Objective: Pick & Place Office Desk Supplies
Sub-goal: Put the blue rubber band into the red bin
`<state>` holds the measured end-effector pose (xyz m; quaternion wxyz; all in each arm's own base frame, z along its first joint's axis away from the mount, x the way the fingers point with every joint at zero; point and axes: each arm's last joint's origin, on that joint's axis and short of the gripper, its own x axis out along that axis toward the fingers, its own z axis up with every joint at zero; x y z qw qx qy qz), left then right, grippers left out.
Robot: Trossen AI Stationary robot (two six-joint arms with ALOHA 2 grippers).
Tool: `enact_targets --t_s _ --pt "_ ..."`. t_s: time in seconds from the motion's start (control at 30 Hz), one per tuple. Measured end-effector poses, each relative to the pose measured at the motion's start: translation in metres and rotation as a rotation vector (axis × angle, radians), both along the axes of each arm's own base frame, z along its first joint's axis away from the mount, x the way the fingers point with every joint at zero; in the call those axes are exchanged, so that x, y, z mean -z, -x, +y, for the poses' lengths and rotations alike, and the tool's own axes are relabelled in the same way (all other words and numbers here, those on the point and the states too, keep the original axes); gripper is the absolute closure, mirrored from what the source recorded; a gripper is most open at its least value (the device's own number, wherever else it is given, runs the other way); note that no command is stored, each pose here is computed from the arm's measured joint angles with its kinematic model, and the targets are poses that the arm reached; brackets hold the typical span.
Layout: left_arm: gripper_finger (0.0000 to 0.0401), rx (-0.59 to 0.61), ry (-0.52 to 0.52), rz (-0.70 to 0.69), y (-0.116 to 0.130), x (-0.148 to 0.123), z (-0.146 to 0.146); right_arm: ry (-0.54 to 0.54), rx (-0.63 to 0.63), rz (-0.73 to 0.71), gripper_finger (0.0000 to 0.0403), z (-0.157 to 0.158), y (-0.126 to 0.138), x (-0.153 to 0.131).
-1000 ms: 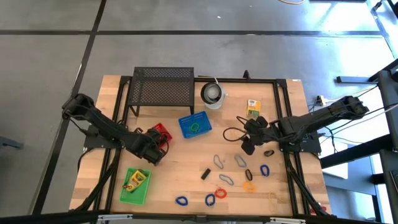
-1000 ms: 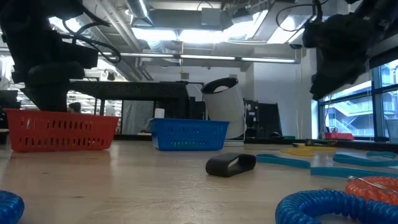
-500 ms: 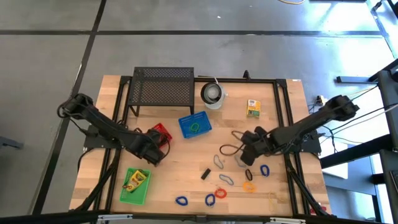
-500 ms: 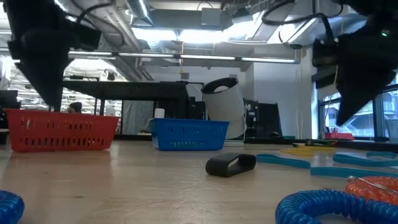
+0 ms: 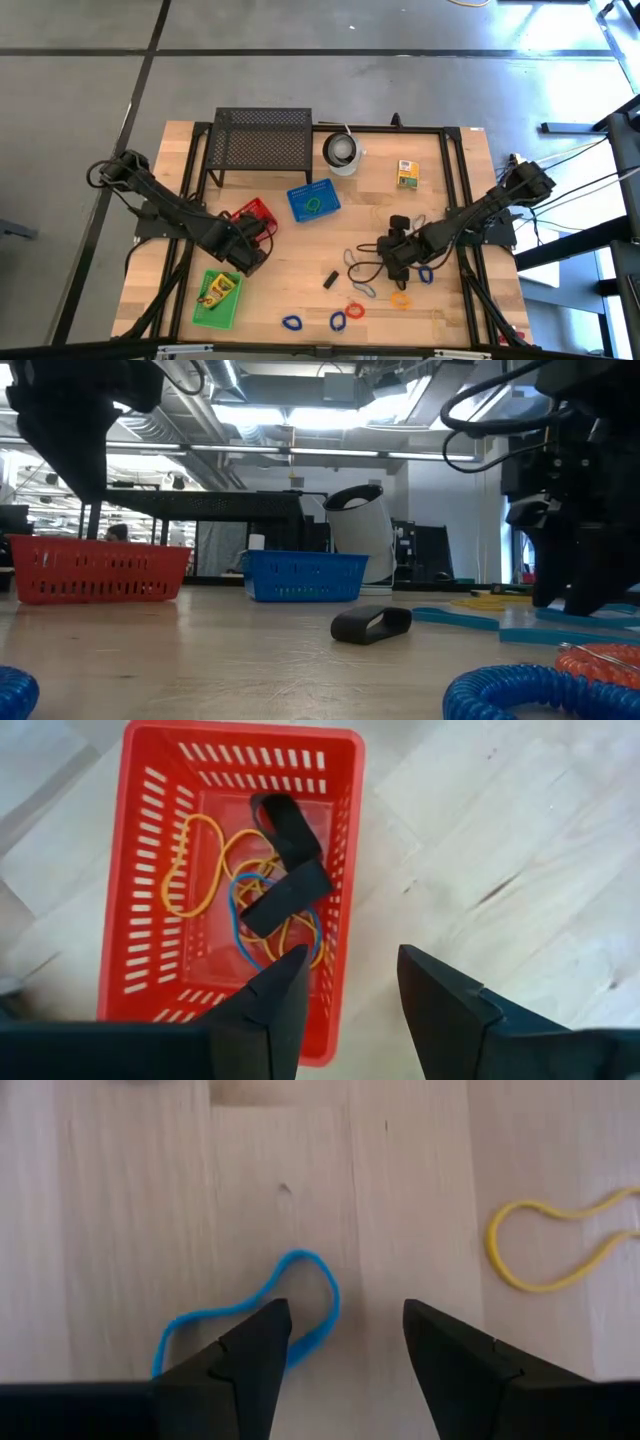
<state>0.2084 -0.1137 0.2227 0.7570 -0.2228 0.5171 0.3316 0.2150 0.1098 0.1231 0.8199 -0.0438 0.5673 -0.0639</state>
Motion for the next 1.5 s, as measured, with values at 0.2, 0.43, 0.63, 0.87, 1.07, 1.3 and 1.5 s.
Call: enact_targets --t_s 0.2,0.43,0.63,0.87,1.07,1.3,1.5 --pt "0.0255 -0.014 -0.003 -0.008 0.000 0.000 0.000 -0.029 -0.015 -0.015 0.0222 0.002 -0.002 0.000" --pt "0.0262 -0.017 -0.014 -0.018 0.000 0.000 0.000 -0.087 -0.030 -0.021 0.0321 0.004 -0.005 0.001" --pt "0.0265 -0.015 -0.028 -0.084 -0.005 -0.001 -0.001 -0.118 -0.030 -0.022 0.0395 0.004 -0.007 0.000" --pt "0.0267 0.006 -0.073 -0.130 -0.009 -0.004 -0.001 -0.124 -0.039 -0.041 0.0392 0.001 -0.005 -0.006" --pt "0.0275 0.066 -0.193 -0.208 -0.016 -0.018 -0.002 -0.081 0.019 -0.233 0.0395 -0.005 -0.004 -0.036" --pt "0.0275 0.138 -0.352 -0.443 -0.037 -0.030 -0.009 -0.046 0.069 -0.597 0.0390 -0.009 -0.007 -0.083" --pt "0.0246 0.281 -0.402 -0.623 -0.060 -0.044 -0.023 0.035 -0.077 -0.821 0.0392 -0.005 -0.015 -0.111"
